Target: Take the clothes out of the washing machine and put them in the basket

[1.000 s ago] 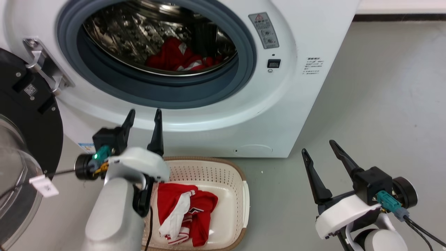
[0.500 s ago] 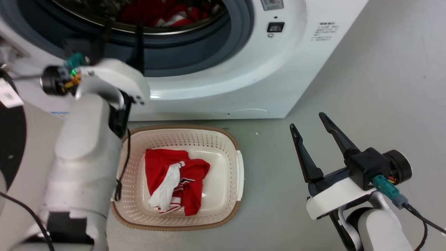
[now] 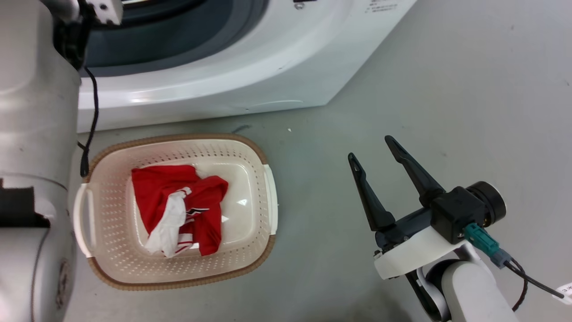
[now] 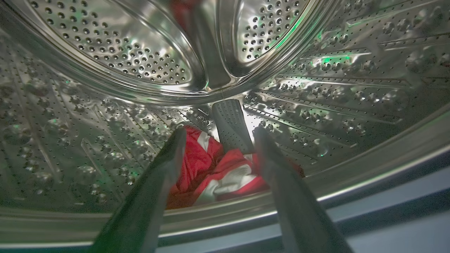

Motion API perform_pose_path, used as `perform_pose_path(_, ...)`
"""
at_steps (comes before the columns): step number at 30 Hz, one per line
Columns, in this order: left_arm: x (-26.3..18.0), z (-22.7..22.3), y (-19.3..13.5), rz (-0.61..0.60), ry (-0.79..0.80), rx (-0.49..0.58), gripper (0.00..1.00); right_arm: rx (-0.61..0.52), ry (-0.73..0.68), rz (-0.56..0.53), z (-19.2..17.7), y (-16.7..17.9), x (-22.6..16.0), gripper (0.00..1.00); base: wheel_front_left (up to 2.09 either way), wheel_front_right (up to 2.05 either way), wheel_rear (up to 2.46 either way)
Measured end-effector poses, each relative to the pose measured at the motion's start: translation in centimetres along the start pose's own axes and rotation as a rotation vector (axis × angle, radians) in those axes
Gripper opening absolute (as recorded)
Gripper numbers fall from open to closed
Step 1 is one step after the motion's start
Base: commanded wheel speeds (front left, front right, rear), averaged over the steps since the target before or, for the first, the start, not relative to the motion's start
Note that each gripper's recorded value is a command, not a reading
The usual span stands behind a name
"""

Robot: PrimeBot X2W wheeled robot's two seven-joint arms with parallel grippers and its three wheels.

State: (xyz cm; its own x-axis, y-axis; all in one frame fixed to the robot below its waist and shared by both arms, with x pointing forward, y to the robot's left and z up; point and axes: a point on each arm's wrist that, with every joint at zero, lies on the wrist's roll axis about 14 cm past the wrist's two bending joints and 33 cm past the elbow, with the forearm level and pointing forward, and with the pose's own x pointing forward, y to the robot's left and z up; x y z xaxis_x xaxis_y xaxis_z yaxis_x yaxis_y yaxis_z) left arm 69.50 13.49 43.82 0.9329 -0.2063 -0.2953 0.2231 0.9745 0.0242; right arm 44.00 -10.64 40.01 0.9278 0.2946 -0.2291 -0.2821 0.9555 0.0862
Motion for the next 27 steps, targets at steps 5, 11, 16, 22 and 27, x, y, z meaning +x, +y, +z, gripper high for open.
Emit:
perform_pose_path(5, 3.6, -3.6, 0.6, 0.001, 0.169, 0.029, 1.00, 0.033, 0.058, -0.019, -2.7, -0.7, 0.0, 1.00, 0.00, 0.00, 0.00)
perform_pose_path(11, 5.9, -6.4, 0.3, -0.015, 0.269, 0.079, 1.00, 0.063, 0.119, -0.016, -5.2, -0.5, -0.2, 1.00, 0.00, 0.00, 0.00)
perform_pose_path(16, 7.2, -9.0, -0.2, -0.029, 0.360, 0.116, 1.00, 0.087, 0.157, -0.016, -6.9, -0.4, -0.4, 1.00, 0.00, 0.00, 0.00)
perform_pose_path(22, 8.2, -11.4, -0.8, -0.041, 0.467, 0.130, 1.00, 0.106, 0.185, -0.029, -8.0, -0.6, -1.0, 1.00, 0.00, 0.00, 0.00)
perform_pose_path(27, 8.5, -12.9, -0.8, -0.036, 0.553, 0.099, 0.00, 0.118, 0.201, -0.046, -8.6, -1.0, -1.4, 1.00, 0.00, 0.00, 0.00)
